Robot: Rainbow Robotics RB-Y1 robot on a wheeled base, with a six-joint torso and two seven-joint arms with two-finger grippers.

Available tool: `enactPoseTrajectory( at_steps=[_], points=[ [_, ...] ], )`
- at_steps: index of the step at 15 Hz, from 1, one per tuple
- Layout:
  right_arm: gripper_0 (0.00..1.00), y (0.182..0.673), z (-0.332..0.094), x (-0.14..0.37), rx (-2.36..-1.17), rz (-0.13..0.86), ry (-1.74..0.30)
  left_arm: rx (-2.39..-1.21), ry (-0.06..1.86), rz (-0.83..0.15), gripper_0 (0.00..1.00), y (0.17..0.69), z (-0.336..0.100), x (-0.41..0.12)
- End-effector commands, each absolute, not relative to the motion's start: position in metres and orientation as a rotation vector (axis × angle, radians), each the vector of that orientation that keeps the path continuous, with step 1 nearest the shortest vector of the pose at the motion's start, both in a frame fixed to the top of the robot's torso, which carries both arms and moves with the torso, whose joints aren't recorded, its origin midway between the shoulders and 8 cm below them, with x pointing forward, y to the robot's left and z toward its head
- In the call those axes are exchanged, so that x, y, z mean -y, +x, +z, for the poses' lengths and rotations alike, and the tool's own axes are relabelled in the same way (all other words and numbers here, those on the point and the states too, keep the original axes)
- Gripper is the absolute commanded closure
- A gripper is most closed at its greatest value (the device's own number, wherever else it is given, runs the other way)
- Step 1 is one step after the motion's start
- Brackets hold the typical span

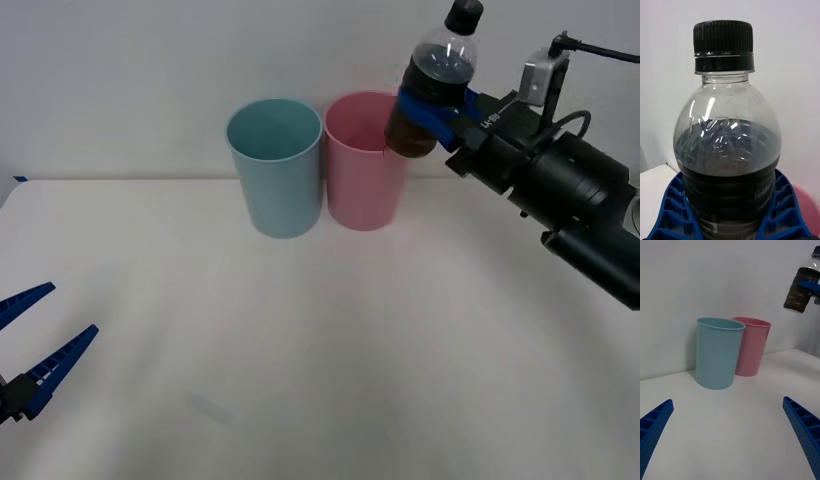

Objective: Grasp the object on the table and drop it into the matching bin: aluminum can to the light blue bin, PET bottle to the pink bin.

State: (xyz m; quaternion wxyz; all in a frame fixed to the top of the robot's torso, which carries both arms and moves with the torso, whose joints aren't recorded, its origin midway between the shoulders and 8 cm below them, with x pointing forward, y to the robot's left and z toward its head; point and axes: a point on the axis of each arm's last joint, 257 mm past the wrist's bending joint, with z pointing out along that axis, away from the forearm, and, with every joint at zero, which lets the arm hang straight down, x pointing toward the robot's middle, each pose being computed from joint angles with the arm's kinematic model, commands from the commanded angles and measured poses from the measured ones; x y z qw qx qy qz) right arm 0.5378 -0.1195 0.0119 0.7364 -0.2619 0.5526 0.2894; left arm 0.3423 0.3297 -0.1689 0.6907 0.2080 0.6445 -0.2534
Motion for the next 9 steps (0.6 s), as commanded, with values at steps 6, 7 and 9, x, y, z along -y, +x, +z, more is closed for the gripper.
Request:
enactPoseTrajectory(
  at_steps=[6,7,9],
  points=[
    [1.00,0.611,0.007,0.100,-1.280,0.585,-0.585,-1.441,0.465,-0.567,0.00,0.342,-0.169,-0.330],
    [1.00,0.619,0.005,0.095,-1.290,0.586,-0.581,-1.441,0.465,-0.567,0.00,0.342,-0.169,-0.330],
    [1.00,0.631,0.000,0.084,-1.307,0.576,-0.589,-1.441,0.465,-0.567,0.00,0.342,-0.169,-0.330]
  ],
)
